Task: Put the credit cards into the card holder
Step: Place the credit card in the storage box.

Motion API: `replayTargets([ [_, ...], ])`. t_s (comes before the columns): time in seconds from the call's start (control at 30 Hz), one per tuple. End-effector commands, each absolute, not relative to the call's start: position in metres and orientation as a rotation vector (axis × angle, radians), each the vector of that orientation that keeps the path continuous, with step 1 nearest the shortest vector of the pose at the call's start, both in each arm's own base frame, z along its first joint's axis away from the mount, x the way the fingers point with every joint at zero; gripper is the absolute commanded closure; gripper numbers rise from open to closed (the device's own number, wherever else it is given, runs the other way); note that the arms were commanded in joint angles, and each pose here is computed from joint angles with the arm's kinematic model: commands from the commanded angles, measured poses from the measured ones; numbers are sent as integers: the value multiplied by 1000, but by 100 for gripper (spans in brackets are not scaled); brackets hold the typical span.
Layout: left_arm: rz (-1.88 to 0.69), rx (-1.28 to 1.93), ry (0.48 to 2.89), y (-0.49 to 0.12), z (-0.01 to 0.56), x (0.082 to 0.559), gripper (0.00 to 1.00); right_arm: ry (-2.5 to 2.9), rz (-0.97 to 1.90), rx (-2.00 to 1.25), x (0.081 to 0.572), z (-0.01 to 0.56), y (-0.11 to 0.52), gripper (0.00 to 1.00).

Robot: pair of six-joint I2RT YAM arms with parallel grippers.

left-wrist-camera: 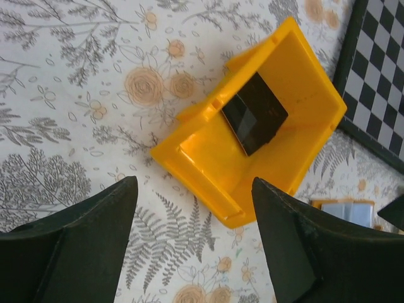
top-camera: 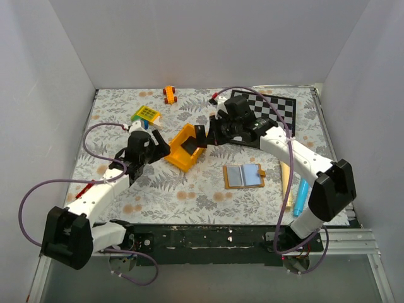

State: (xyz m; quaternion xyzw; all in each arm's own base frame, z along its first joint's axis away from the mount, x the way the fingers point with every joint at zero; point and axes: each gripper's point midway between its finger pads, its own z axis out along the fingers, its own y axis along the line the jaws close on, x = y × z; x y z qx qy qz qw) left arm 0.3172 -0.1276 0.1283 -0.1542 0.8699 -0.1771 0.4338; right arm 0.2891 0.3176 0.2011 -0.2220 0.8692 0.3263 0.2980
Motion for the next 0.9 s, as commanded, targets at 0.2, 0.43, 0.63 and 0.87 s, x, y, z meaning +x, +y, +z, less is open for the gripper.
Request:
replayTargets([
  [0.2, -331, -541, 2105, -103, 120, 393, 52, 2270, 732, -579, 343, 220, 331, 99],
  [0.43, -319, -549, 2179, -106, 83, 416, 84, 2295, 754, -550, 371, 200, 347, 99],
  [0.63, -423, -503, 2194, -123, 73, 417, 89, 2296, 741, -550, 391, 182, 359, 99],
  [0.87, -524, -438, 2194, -142, 72, 402, 89, 2314, 724, -582, 403, 159, 367, 99],
])
